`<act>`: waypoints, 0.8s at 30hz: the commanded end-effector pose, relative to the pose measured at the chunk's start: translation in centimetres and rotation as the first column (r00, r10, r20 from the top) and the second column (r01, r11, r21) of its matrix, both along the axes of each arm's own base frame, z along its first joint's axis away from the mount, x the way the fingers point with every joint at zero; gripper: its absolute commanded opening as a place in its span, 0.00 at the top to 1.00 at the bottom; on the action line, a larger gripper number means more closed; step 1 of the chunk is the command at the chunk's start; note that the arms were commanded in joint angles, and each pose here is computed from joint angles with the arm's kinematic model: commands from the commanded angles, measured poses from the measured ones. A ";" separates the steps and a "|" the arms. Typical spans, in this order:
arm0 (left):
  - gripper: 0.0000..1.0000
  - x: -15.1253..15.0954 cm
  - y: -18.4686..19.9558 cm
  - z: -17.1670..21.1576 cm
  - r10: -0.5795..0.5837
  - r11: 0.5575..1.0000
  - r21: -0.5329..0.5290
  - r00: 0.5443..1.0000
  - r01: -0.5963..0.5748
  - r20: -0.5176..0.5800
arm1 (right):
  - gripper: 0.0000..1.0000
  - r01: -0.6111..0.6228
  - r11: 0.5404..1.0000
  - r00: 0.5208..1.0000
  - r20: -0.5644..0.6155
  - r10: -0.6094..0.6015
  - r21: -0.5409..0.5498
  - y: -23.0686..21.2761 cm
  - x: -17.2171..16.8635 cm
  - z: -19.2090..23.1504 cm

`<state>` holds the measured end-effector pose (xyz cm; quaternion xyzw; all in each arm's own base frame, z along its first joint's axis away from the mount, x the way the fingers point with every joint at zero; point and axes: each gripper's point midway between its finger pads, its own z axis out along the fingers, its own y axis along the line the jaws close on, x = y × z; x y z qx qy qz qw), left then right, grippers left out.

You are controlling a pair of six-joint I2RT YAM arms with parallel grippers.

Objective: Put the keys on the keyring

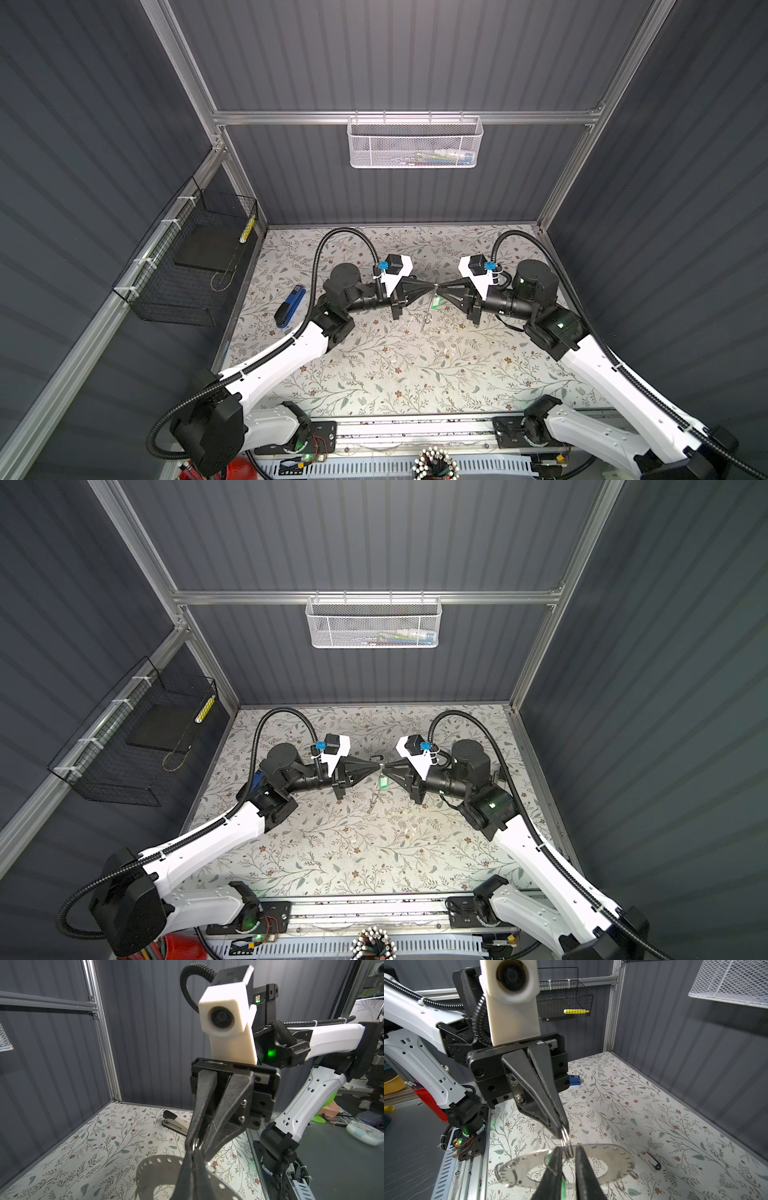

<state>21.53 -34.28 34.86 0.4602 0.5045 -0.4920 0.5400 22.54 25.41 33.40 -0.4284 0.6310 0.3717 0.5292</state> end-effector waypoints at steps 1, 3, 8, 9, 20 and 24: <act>1.00 -0.1 0.1 1.9 -0.019 0.999 -0.033 0.999 0.020 0.027 | 0.85 -0.033 0.999 0.999 0.025 0.032 0.029 0.2 -0.5 0.6; 1.00 -0.1 0.1 1.8 -0.020 0.999 -0.032 0.999 0.021 0.026 | 0.86 -0.048 0.998 0.998 0.035 0.047 0.035 0.2 -0.7 0.6; 1.00 -0.1 0.0 1.9 -0.028 0.999 -0.031 0.999 0.029 0.024 | 0.92 -0.076 0.996 0.997 0.031 0.075 0.035 0.4 -1.1 0.4; 1.00 -0.1 0.0 1.8 -0.025 0.999 -0.030 0.999 0.025 0.024 | 0.93 -0.081 0.996 0.996 0.029 0.080 0.036 0.5 -1.2 0.4; 0.63 1.1 1.0 -0.2 0.081 0.982 0.161 0.987 -0.103 0.135 | 1.00 -0.064 0.995 0.998 -0.019 0.062 -0.083 -0.5 -1.8 -0.9; 0.62 1.5 1.6 -1.8 0.069 0.940 0.312 0.973 -0.138 0.222 | 1.00 -0.064 0.979 0.991 -0.125 0.040 -0.194 -1.3 -2.2 -2.2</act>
